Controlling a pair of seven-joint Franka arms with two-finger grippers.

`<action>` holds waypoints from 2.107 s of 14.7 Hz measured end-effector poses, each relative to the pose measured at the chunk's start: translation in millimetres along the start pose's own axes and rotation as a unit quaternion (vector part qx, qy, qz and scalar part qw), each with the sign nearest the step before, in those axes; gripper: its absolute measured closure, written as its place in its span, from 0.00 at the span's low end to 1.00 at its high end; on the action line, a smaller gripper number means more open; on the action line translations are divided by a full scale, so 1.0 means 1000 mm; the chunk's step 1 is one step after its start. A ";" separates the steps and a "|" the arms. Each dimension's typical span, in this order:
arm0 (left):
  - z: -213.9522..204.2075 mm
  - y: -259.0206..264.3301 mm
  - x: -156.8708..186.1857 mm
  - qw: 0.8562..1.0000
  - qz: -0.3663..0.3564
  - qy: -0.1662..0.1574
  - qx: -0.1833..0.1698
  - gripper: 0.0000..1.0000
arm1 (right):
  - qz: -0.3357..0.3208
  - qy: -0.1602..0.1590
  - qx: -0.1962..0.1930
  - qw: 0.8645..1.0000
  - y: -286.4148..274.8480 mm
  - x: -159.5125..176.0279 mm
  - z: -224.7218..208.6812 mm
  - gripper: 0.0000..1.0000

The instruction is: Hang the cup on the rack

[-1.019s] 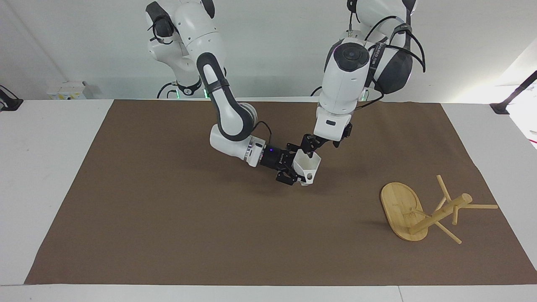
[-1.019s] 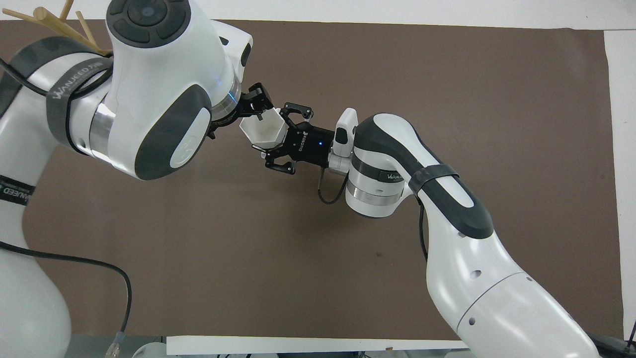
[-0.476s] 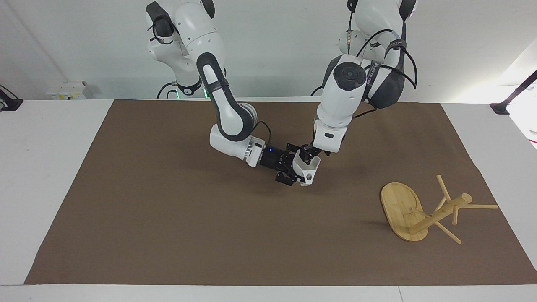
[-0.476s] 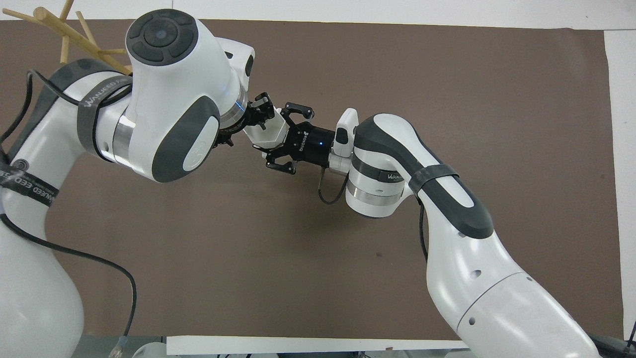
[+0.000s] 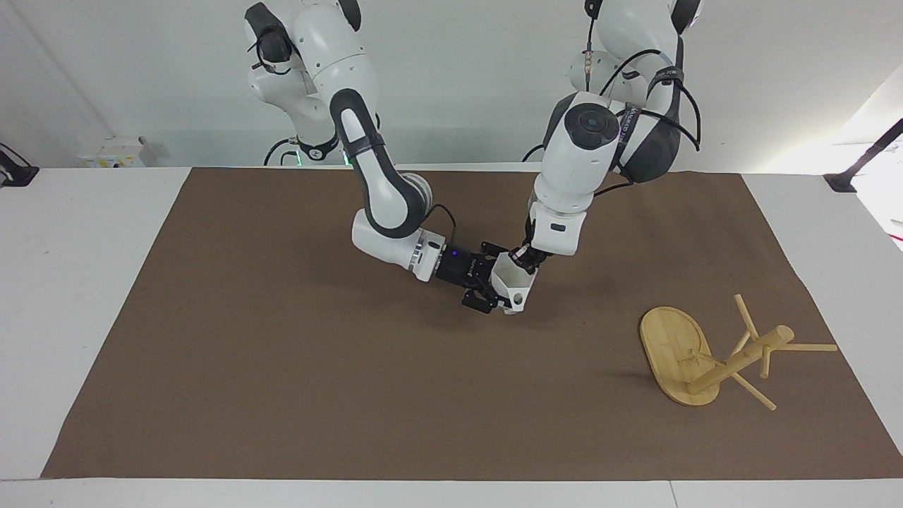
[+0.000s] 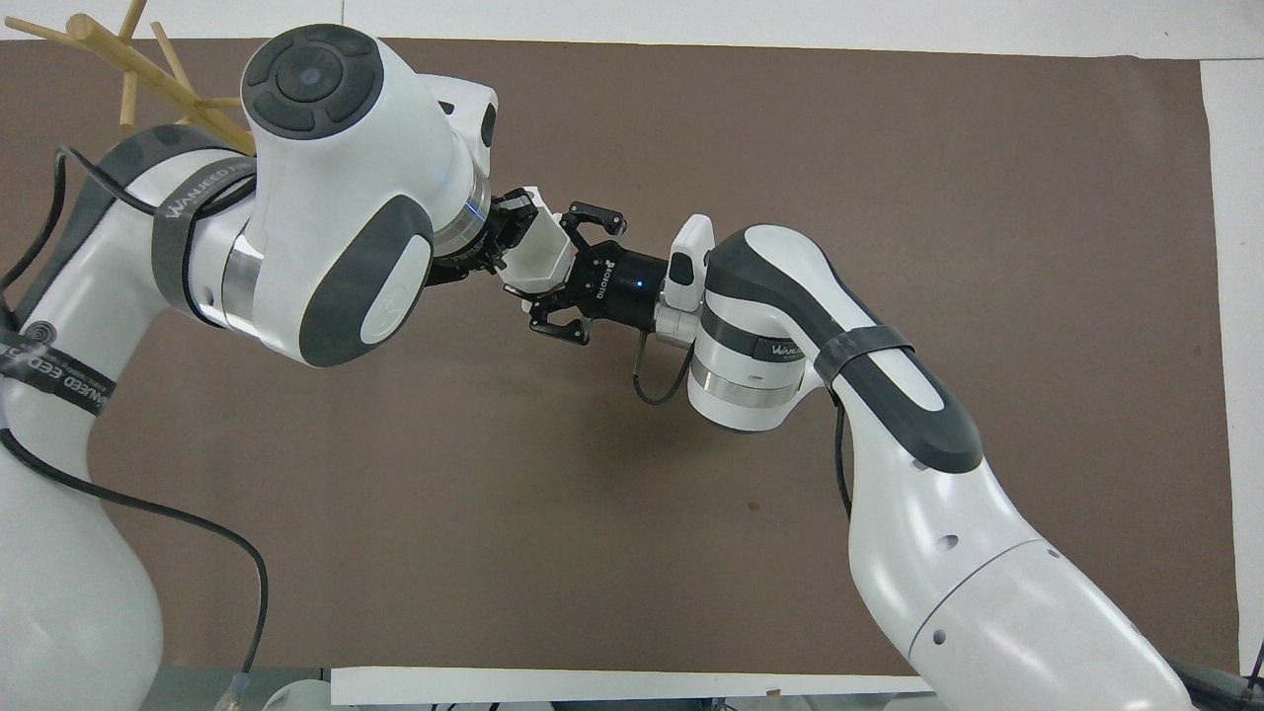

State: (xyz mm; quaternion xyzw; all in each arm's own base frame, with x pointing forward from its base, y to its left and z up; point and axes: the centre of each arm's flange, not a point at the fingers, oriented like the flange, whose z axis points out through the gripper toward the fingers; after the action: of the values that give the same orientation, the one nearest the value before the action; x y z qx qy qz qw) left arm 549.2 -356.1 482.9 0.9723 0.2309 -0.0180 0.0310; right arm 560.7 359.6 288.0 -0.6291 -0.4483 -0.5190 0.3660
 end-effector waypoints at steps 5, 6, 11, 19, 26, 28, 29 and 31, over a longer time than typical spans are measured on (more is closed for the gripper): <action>0.000 0.000 0.001 1.000 -0.001 0.000 -0.003 0.96 | 0.000 -0.003 -0.004 1.000 0.001 0.000 -0.002 0.07; 0.000 0.000 0.002 1.000 -0.002 0.002 -0.005 0.96 | -0.001 -0.003 -0.006 1.000 0.004 0.000 -0.004 0.00; -0.012 0.005 0.008 0.999 -0.034 0.025 -0.032 0.96 | -0.040 -0.027 -0.022 0.999 0.047 0.018 -0.055 0.00; -0.058 -0.138 0.069 0.986 -0.066 0.110 -0.108 0.96 | -0.066 -0.181 0.059 0.979 0.161 0.056 -0.279 0.00; 0.005 -0.205 0.031 0.922 -0.080 0.255 -0.280 0.96 | 0.043 -0.460 0.060 0.885 0.150 0.111 -0.445 0.00; 0.025 -0.206 0.038 0.901 -0.095 0.284 -0.315 0.96 | 0.095 -0.529 0.032 0.843 0.139 0.128 -0.467 0.00; 0.039 -0.205 0.044 0.897 -0.100 0.290 -0.318 0.96 | 0.122 -0.561 0.014 0.818 0.136 0.140 -0.476 0.00; 0.058 -0.205 0.056 0.896 -0.108 0.294 -0.313 0.96 | 0.193 -0.612 -0.042 0.766 0.130 0.166 -0.490 0.00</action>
State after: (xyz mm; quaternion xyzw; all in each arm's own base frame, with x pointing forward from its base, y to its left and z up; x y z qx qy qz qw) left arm 505.5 -152.3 411.3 0.8424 0.3263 0.3392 0.2626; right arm 534.5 -106.8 546.2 -0.9014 -0.4239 0.0389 0.0797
